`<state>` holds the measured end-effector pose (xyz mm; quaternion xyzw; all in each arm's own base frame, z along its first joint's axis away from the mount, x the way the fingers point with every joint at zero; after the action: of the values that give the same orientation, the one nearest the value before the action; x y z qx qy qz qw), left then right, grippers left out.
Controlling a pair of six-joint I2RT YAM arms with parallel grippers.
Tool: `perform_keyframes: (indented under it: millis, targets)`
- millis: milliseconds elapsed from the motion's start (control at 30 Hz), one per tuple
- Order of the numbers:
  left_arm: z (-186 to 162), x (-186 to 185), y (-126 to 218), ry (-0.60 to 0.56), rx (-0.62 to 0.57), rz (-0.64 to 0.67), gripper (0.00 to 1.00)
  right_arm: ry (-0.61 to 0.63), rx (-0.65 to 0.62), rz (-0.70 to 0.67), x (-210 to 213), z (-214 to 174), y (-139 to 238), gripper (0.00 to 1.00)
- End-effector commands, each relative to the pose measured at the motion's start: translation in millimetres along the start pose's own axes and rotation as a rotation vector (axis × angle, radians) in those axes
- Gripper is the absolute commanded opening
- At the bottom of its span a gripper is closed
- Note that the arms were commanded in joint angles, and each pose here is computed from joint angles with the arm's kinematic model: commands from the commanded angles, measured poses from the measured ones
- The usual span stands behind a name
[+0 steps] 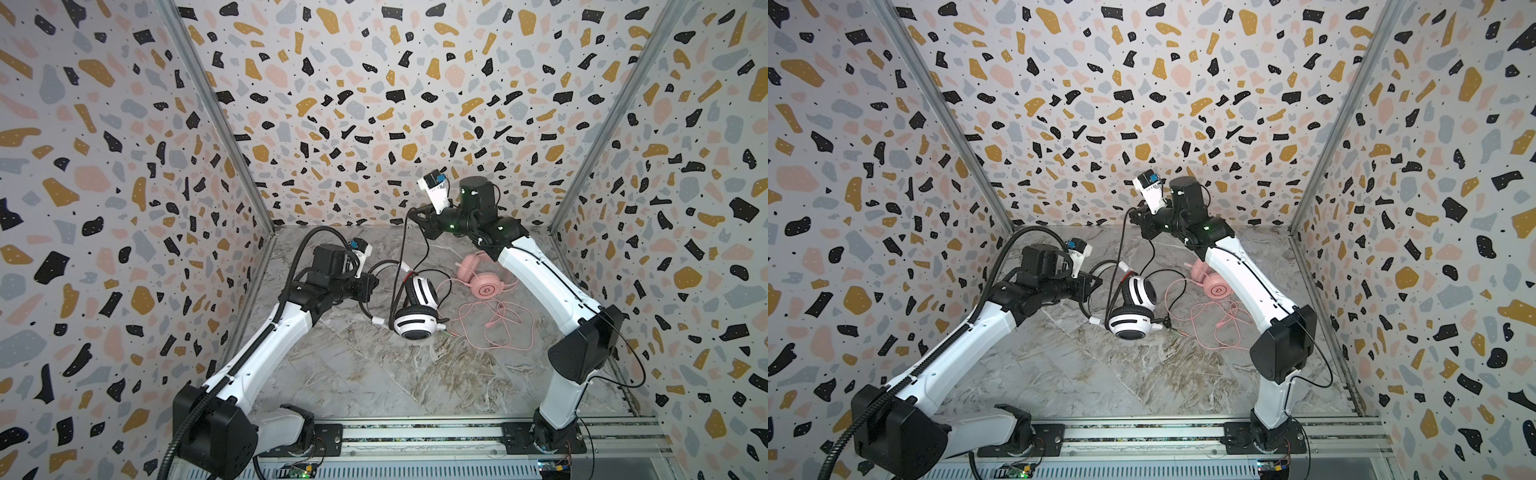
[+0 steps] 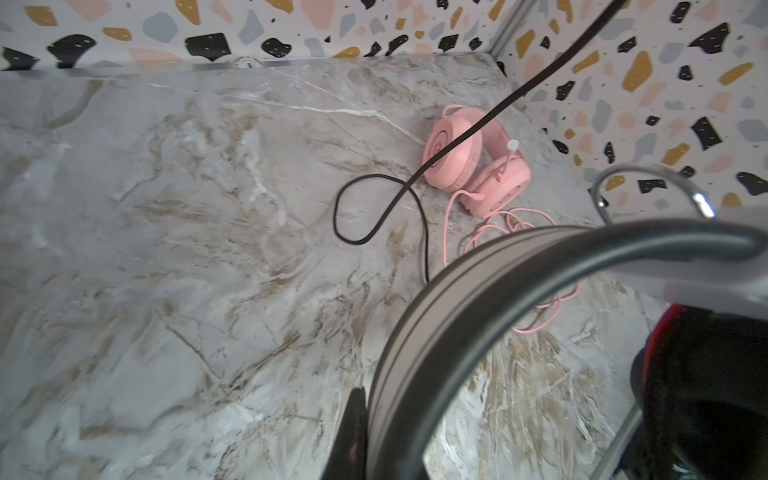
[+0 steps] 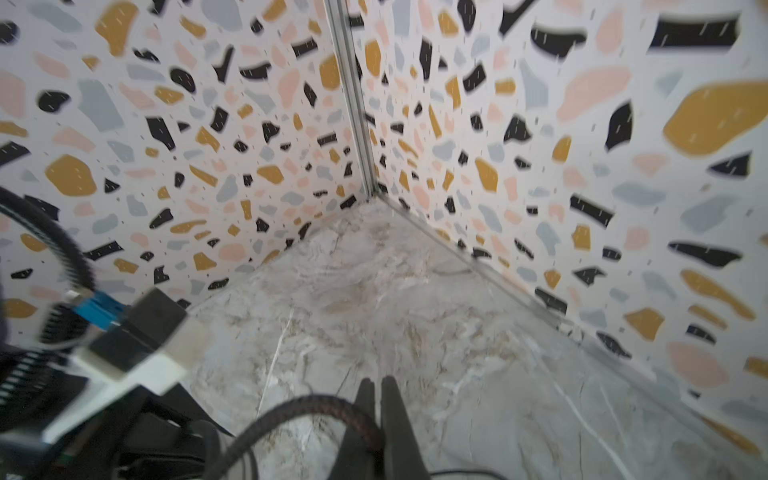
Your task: Wrap the headphones
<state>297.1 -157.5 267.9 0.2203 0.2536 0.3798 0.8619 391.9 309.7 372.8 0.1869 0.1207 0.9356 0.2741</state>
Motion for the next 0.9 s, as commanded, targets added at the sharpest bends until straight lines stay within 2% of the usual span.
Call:
perform_keyframes:
  millis: [0, 200, 367, 533, 867]
  targets:
    - [43.2, -28.2, 36.2, -0.076, -0.167, -0.109, 0.0, -0.054, 0.035, 0.039, 0.5, -30.1, -1.1, 0.0]
    - [66.2, -28.7, 60.8, -0.084, -0.261, -0.028, 0.0, -0.186, 0.057, 0.055, -7.4, -97.7, 3.5, 0.0]
    - [66.0, -27.5, 62.7, -0.086, -0.252, -0.011, 0.0, -0.214, 0.058, 0.025, -13.1, -113.6, 8.1, 0.0]
    - [57.7, -22.1, 64.6, -0.078, -0.235, 0.038, 0.0, -0.211, 0.004, -0.021, -18.7, -96.2, 25.6, 0.0]
    - [33.7, -13.8, 47.9, -0.037, -0.165, 0.045, 0.0, -0.108, -0.162, -0.061, -4.7, -14.7, 65.3, 0.0]
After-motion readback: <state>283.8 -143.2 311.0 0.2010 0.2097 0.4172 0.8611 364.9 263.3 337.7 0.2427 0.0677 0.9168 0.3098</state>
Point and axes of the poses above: each gripper's point midway between its finger pads, its own y axis back along the fingers, its own x axis along the line the jaws close on, z = x × y, the point moved 5 cm from there along y, back along the fingers, and after that the axes turned 7 degrees about -y, right-handed, at the moved point
